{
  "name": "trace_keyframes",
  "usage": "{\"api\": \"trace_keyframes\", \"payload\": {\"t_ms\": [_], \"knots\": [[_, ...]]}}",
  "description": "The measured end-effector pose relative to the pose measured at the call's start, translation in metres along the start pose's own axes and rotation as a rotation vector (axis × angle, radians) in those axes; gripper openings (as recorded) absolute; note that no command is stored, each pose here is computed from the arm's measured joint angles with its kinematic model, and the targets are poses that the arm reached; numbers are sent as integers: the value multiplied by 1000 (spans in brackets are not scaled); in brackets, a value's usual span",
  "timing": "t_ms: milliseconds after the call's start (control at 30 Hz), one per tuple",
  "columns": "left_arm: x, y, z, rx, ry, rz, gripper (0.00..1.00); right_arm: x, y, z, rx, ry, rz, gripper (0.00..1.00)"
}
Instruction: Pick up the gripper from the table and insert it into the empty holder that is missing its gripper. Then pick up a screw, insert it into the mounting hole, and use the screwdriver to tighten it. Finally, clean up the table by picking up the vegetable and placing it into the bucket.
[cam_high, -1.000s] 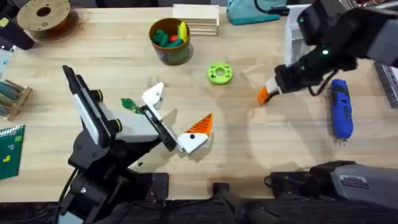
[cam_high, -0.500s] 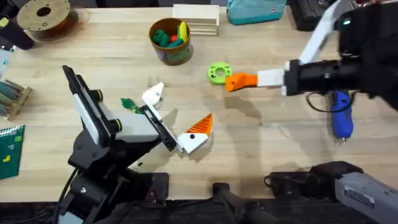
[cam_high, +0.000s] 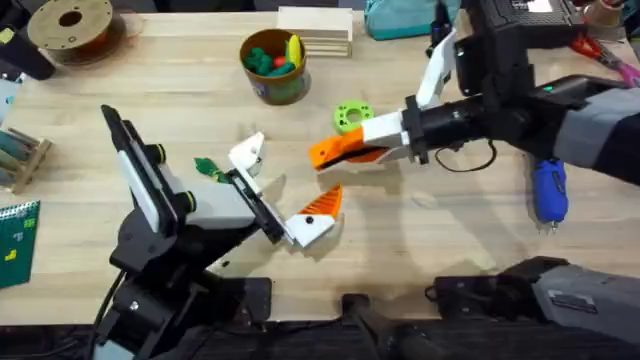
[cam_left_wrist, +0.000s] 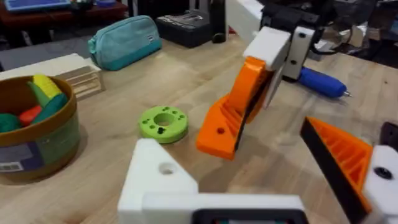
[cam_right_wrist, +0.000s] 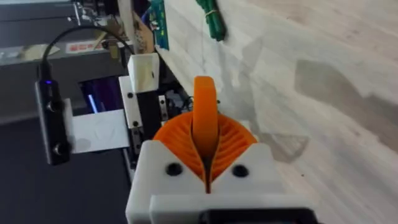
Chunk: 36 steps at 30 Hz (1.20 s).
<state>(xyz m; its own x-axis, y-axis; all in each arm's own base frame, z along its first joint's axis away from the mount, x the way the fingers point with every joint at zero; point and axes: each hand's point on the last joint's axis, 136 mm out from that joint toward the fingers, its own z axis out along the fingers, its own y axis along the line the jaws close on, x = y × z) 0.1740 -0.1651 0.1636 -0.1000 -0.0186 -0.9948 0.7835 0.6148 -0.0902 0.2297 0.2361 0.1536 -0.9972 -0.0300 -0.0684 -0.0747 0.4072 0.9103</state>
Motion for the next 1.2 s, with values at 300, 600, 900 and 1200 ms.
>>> {"api": "trace_keyframes", "payload": {"t_ms": [300, 600, 900, 1200], "knots": [[2, -25, -2, 143, 10, -1, 987, 9, 9, 10, -20, 44, 81, 18], [3, -37, -4, 218, 18, -3, 987, 12, 47, 12, -180, 98, -49, 18], [3, -38, -4, 224, 19, -10, 987, 17, 42, 21, -190, 148, -16, 18], [3, -30, -3, 180, 16, -14, 987, 20, 48, 40, -238, 203, -70, 18]]}}
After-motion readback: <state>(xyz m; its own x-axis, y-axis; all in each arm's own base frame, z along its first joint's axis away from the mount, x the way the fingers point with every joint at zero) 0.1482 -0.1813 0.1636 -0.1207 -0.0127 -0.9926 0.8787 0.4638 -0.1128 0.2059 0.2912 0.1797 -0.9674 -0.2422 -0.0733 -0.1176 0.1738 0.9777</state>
